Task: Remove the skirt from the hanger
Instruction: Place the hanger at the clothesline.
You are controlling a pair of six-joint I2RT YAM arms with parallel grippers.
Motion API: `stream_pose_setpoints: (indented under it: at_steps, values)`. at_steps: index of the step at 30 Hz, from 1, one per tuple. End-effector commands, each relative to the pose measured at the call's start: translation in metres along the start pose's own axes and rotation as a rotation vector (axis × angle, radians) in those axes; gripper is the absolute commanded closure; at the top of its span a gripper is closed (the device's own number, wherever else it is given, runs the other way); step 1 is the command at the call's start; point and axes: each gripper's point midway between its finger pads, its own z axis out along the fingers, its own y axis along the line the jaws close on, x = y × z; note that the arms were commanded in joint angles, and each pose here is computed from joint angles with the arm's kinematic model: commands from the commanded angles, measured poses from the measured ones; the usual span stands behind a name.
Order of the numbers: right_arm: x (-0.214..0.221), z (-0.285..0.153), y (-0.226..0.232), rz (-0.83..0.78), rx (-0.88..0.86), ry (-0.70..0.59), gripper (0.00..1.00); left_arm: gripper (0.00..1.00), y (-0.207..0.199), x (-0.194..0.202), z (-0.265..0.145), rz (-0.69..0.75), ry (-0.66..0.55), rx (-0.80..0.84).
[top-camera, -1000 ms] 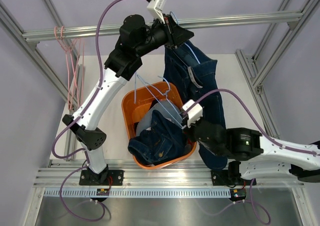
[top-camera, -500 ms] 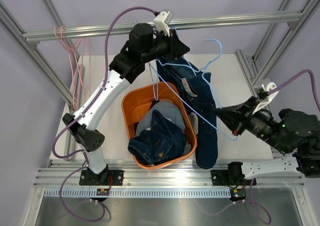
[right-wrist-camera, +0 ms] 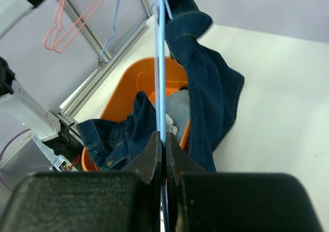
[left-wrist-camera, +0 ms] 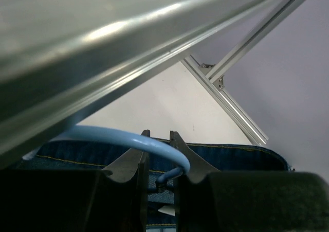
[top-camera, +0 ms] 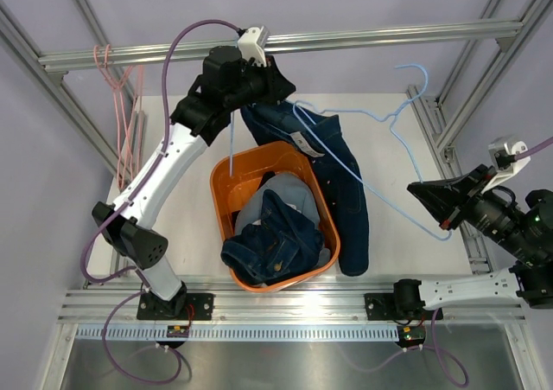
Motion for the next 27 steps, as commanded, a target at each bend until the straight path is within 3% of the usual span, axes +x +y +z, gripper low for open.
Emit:
stream_pose_setpoints:
  at_steps: [1, 5, 8, 12, 15, 19, 27]
  values:
    - [0.012, -0.010, -0.032, 0.066, 0.115, 0.003, 1.00, 1.00, -0.010, -0.061, -0.014, 0.014, -0.176, 0.045]
    - [0.016, -0.014, -0.060, 0.090, 0.248, -0.025, 1.00, 1.00, -0.009, -0.054, -0.024, 0.019, -0.170, 0.048]
    - [0.019, -0.003, -0.061, 0.004, 0.363, -0.005, 1.00, 1.00, -0.024, -0.046, -0.035, 0.016, -0.153, 0.120]
    - [-0.003, 0.002, -0.062, -0.023, 0.463, -0.071, 1.00, 1.00, -0.031, -0.038, -0.047, 0.037, -0.142, 0.150]
    - [-0.045, 0.005, -0.050, 0.030, 0.450, -0.189, 1.00, 1.00, -0.029, -0.030, -0.049, 0.041, -0.126, 0.144]
    - [-0.068, -0.007, -0.061, 0.052, 0.486, -0.240, 1.00, 1.00, -0.032, -0.026, -0.050, 0.041, -0.114, 0.166]
    - [-0.041, 0.000, -0.064, -0.002, 0.513, -0.217, 1.00, 1.00, -0.076, -0.025, -0.058, 0.060, -0.087, 0.372]
